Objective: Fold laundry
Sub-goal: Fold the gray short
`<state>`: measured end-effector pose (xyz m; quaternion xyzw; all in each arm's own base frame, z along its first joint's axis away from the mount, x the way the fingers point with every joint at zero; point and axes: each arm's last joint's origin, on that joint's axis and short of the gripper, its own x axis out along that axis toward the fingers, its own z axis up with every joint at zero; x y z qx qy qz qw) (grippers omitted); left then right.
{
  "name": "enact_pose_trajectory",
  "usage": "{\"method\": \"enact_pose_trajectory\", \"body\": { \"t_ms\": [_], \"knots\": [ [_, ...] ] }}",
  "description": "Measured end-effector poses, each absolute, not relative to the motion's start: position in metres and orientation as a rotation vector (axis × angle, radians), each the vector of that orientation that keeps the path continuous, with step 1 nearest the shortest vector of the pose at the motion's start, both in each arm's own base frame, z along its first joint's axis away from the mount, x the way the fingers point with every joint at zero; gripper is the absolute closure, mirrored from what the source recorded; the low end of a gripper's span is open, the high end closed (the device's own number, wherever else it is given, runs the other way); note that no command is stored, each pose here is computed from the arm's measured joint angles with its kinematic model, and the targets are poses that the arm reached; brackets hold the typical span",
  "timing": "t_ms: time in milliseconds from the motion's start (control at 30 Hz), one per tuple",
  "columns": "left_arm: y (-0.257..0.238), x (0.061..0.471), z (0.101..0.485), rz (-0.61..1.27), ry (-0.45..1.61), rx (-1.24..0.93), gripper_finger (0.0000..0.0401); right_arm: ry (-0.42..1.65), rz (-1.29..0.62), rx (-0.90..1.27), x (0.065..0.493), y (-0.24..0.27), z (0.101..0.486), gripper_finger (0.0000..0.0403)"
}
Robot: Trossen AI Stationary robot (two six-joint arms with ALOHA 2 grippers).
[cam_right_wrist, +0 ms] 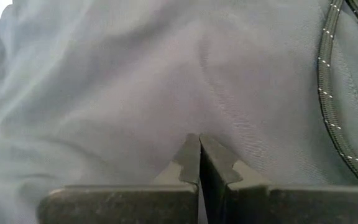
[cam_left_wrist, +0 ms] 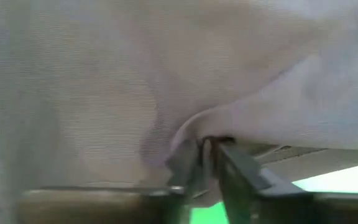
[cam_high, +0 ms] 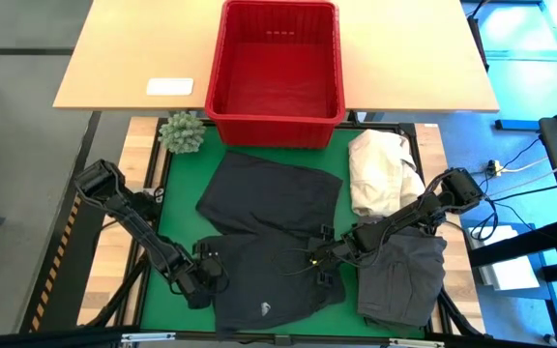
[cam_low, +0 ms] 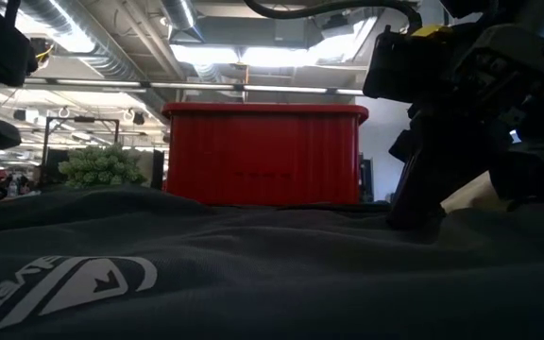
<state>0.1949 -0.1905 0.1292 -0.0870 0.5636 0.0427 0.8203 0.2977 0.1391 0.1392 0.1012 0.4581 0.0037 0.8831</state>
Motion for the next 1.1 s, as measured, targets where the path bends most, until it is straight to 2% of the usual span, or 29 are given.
{"method": "enact_pose_trajectory", "body": {
  "t_ms": [67,133,500,867,1100],
  "knots": [
    [-0.190,0.195,0.129,0.089,1.207,-0.187,0.0381,0.954,0.007,0.211,0.298,0.139,0.139,0.0402],
    [-0.191,0.195,0.129,0.085,1.211,-0.190,0.0392,0.954,0.008,0.211,0.298,0.139,0.139,0.0402],
    [-0.195,0.194,0.152,-0.032,1.203,-0.195,0.0400,0.954,0.008,0.211,0.298,0.139,0.139,0.0402],
    [-0.193,0.180,0.153,-0.111,1.391,-0.183,0.0401,0.963,0.005,0.207,0.297,0.139,0.139,0.0402],
    [-0.190,0.180,0.164,-0.156,1.348,-0.169,0.0401,0.975,0.000,0.202,0.296,0.138,0.138,0.0402]
  ]
}}
